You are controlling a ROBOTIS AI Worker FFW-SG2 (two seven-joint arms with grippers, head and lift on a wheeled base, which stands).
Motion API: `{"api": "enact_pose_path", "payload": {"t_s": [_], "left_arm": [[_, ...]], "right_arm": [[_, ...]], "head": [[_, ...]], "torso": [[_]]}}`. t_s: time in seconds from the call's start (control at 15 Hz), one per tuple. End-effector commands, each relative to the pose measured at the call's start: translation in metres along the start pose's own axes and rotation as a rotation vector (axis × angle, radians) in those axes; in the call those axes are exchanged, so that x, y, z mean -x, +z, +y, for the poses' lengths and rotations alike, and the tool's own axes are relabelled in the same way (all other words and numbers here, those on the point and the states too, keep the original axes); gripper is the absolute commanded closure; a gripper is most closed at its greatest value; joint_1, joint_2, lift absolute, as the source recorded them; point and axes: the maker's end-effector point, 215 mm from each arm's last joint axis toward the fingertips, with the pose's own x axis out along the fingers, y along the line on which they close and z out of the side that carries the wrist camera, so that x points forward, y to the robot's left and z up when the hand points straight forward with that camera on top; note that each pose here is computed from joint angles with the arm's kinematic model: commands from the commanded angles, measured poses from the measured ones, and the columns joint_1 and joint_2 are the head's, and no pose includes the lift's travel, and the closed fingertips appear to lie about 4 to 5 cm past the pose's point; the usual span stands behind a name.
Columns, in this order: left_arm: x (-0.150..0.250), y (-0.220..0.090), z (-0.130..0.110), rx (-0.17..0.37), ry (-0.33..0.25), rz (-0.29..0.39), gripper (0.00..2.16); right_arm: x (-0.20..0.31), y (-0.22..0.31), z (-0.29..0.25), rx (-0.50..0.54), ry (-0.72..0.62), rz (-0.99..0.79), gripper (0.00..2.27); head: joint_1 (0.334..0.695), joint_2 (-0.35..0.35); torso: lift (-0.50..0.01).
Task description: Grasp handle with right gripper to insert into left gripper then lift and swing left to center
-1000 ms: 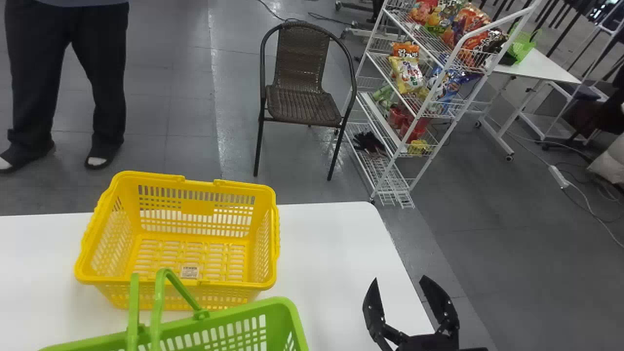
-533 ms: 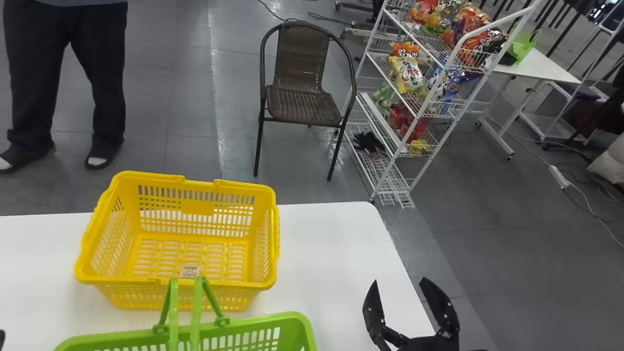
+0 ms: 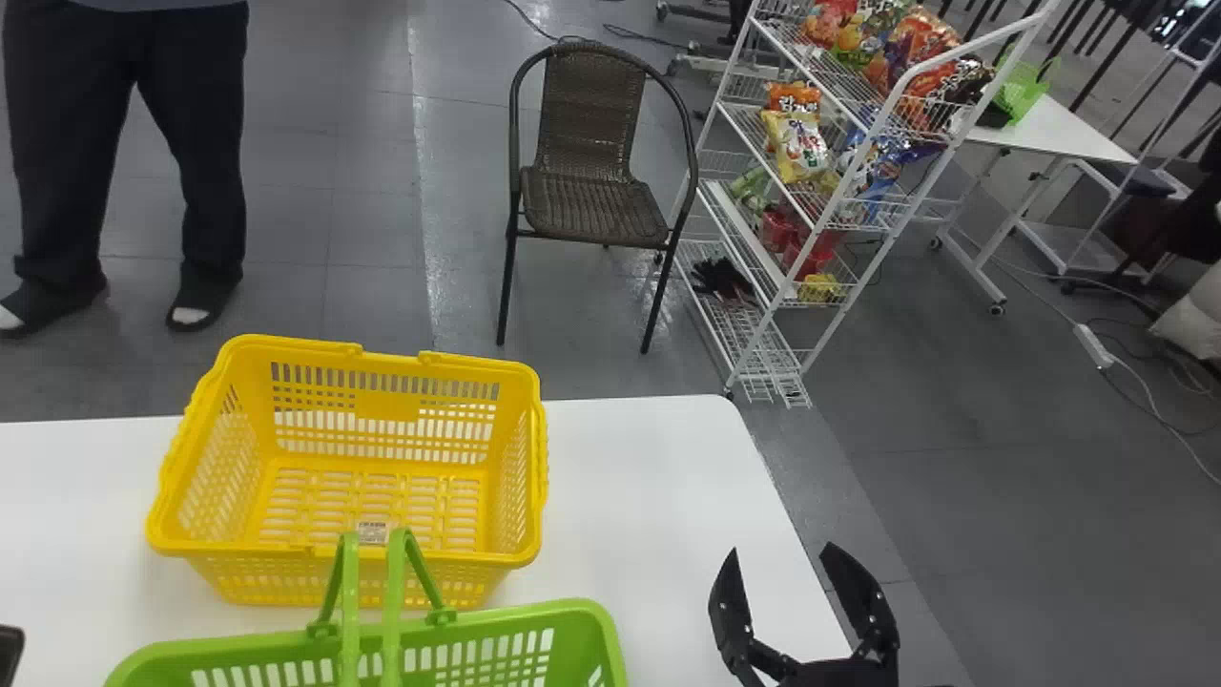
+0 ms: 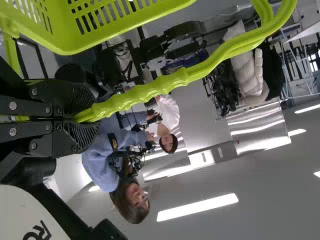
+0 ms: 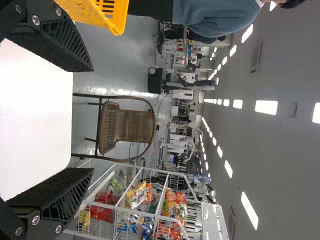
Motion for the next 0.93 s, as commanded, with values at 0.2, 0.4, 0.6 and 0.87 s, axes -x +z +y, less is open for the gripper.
{"api": "enact_pose_path", "payload": {"t_s": [0.2,0.4,0.6,0.87], "left_arm": [[-0.0014,0.0005,0.0002,0.000,0.002,0.003,1.98],[-0.0009,0.0008,0.0010,-0.002,0.006,0.004,1.98],[-0.0005,0.0014,0.0020,-0.003,0.011,0.004,1.97],[-0.0004,0.0036,0.0022,-0.009,0.014,0.005,1.98]], "right_arm": [[0.0008,0.0000,0.0035,-0.001,0.012,0.001,0.11],[0.0015,-0.0007,0.0053,-0.002,0.018,0.002,0.11],[0.0019,-0.0004,0.0046,-0.001,0.017,0.002,0.11],[0.0019,-0.0005,0.0054,-0.002,0.018,0.002,0.11]], "head": [[0.695,-0.350],[0.695,-0.350],[0.695,-0.350],[0.695,-0.350]], "torso": [[0.000],[0.000],[0.000],[0.000]]}}
